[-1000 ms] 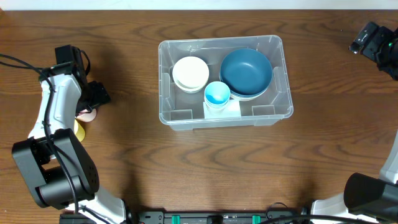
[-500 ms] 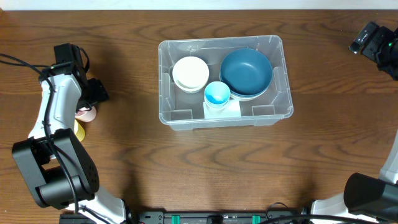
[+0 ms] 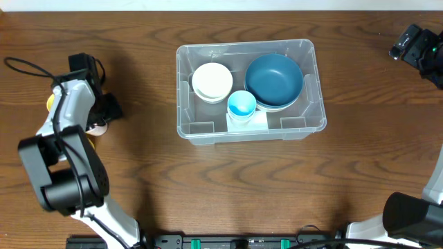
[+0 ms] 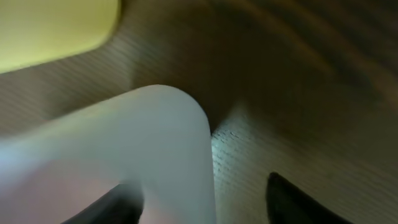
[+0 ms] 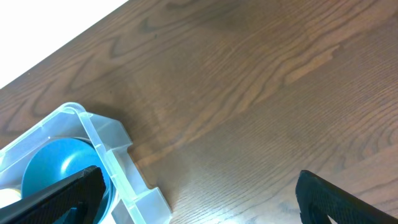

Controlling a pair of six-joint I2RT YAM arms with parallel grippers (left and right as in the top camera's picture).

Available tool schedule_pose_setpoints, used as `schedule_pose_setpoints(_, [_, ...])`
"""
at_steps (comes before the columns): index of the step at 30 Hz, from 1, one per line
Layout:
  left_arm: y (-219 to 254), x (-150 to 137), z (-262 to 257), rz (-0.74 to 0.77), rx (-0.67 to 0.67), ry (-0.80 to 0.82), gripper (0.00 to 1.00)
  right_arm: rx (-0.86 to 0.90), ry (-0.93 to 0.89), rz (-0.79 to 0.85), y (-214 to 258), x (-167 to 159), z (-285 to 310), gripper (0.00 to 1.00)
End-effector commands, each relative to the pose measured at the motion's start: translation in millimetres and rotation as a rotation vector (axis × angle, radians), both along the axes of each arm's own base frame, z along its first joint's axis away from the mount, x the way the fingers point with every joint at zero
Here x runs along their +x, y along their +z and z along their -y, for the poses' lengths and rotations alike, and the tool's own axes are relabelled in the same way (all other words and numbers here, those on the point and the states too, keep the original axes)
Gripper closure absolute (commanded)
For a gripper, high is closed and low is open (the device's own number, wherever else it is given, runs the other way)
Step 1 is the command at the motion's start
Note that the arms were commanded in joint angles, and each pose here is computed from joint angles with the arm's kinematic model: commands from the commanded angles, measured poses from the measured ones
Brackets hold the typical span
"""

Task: Pack container
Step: 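Grasp the rim of the pink cup with the left gripper and lift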

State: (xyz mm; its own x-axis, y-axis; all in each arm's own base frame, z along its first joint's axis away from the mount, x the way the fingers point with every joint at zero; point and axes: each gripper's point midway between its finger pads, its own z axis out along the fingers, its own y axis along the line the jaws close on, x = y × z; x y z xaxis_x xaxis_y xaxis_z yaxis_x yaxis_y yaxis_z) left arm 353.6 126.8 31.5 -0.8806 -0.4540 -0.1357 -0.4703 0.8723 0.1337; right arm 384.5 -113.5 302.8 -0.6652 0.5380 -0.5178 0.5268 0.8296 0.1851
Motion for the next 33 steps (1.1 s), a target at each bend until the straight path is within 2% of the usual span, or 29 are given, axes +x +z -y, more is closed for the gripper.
schedule_pose_setpoints(1, [-9.7,-6.5,-1.4,-0.037,0.003,-0.005,0.54,0.007,-0.009,0.001,-0.1,-0.2,-0.8,0.01])
schedule_pose_setpoints(3, [-9.0,-6.0,-1.6,-0.034,0.004,-0.005,0.62,0.007,-0.009,0.001,-0.1,-0.2,-0.8,0.01])
schedule_pose_setpoints(5, [-8.7,-6.0,-1.6,-0.034,0.004,-0.005,0.63,0.007,-0.009,0.001,-0.1,-0.2,-0.8,0.01])
schedule_pose_setpoints(10, [-8.7,-5.4,3.9,-0.031,-0.022,-0.01,0.85,0.007,-0.009,0.001,-0.1,-0.2,-0.8,0.01])
schedule_pose_setpoints(13, [-3.2,-1.3,10.8,-0.007,-0.053,-0.018,0.94,0.007,-0.009,0.001,-0.1,-0.2,-0.8,0.01])
schedule_pose_setpoints(19, [27.8,10.2,20.6,0.059,-0.057,-0.042,0.94,0.007,-0.009,0.001,-0.1,-0.2,-0.8,0.01])
schedule_pose_setpoints(25, [80.0,20.2,42.0,0.176,-0.032,-0.101,0.94,0.007,-0.009,0.001,-0.1,-0.2,-0.8,0.01])
schedule_pose_setpoints(33, [166.4,20.8,115.1,0.42,-0.042,-0.289,0.94,0.007,-0.01,0.001,0.0,-0.2,-0.6,0.01])
